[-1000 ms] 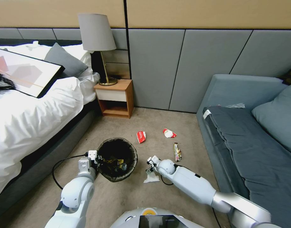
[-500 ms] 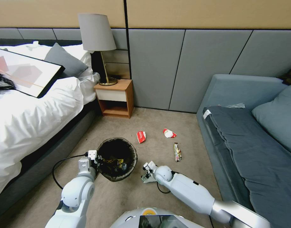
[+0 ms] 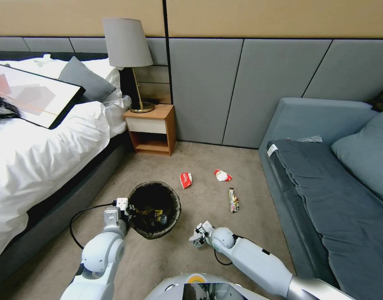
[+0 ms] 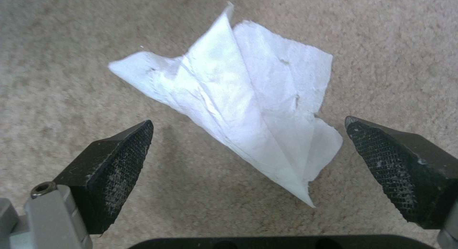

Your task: Pick up the trash bin, then pick up the garbage from the floor and place it into the trash bin.

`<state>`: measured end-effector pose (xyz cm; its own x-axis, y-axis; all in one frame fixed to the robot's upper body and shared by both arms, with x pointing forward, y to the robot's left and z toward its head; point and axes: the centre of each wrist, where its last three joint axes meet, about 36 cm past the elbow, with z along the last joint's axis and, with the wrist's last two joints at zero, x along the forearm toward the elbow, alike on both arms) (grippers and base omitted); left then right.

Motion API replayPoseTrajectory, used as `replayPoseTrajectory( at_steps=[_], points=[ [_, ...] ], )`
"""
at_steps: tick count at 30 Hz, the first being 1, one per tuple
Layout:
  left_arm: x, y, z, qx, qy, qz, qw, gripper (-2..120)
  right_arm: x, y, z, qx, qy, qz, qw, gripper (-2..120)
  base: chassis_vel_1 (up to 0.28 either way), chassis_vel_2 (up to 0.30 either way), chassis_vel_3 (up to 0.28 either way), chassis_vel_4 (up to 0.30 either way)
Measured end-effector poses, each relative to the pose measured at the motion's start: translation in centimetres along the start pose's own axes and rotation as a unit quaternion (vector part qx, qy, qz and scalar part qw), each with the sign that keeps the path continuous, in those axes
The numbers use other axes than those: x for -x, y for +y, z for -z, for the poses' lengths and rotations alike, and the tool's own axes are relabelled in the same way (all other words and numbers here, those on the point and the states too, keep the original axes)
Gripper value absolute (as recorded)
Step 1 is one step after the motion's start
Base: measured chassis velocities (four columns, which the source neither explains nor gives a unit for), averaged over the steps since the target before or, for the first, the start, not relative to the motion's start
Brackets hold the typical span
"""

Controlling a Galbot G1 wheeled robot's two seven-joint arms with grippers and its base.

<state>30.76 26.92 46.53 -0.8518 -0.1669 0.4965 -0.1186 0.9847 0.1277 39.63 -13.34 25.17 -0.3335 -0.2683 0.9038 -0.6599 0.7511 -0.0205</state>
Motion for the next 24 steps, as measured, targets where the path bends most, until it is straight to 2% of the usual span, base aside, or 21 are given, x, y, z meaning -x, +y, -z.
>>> replayPoseTrajectory(
  at_steps=[11, 24],
  points=[
    [0.0, 0.0, -0.1, 0.001, 0.001, -0.001, 1.0, 0, 0.5, -0.7, 0.5, 0.003, 0.0, -0.004, 1.0, 100, 0.0, 0.0, 0.0, 0.0],
    [0.0, -0.1, -0.1, 0.001, 0.001, -0.001, 1.0, 0, 1.2, -0.4, 0.0, 0.004, 0.005, -0.003, 1.0, 100, 0.0, 0.0, 0.0, 0.0]
  ],
)
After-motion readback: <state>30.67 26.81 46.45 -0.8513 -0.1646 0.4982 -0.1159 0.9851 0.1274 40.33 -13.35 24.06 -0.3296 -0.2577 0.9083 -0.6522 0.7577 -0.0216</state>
